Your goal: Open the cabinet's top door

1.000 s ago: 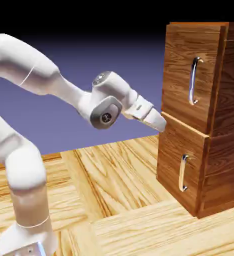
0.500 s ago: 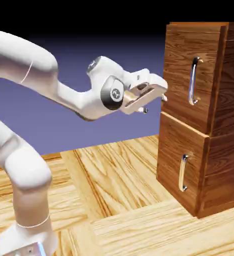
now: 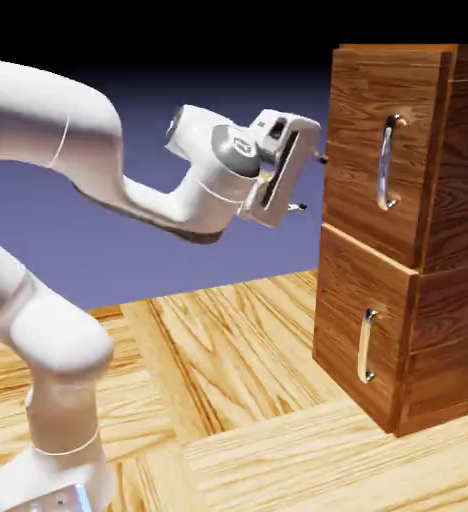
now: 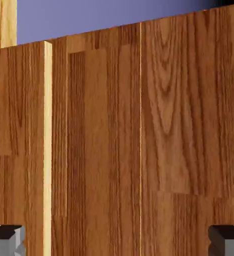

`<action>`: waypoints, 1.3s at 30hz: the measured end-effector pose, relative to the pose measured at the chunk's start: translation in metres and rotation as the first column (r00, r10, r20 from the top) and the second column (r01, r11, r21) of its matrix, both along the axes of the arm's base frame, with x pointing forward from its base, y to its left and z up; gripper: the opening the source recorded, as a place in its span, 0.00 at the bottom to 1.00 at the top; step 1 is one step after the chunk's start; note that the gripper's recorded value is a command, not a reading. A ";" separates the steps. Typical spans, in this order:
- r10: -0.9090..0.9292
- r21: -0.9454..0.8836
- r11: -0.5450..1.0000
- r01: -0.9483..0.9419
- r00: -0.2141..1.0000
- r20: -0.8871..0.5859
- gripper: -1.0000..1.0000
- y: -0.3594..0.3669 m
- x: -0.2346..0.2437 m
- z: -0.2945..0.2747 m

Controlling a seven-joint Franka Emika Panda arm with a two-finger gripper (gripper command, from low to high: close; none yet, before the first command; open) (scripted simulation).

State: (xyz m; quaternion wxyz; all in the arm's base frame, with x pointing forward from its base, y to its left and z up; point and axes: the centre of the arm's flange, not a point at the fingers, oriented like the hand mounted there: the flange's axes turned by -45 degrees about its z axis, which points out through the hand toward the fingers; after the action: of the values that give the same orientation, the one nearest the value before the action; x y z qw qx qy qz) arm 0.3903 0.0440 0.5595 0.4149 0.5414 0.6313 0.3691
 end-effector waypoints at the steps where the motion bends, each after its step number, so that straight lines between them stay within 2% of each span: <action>1: 0.018 -0.043 0.999 -0.017 1.000 0.013 0.50 -0.001 0.000 0.001; 11: 0.191 -0.468 0.875 -0.120 0.976 0.106 0.50 -0.021 0.004 0.007; 22: 0.350 -0.838 0.538 -0.095 0.929 0.120 0.50 -0.057 0.018 0.006; 31: 0.436 -0.987 0.162 0.002 0.897 0.073 0.50 -0.094 0.036 0.001; 33: 0.439 -0.990 0.142 0.007 0.896 0.070 0.50 -0.096 0.038 0.000; 38: 0.439 -0.990 0.143 0.007 0.896 0.070 0.50 -0.093 0.085 0.000; 39: 0.439 -0.990 0.142 0.007 0.896 0.070 0.00 -0.093 0.087 0.000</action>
State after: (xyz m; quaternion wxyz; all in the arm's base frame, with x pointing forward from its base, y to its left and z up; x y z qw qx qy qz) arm 0.4778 -0.0488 0.5599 0.7067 -0.0238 0.7067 0.0239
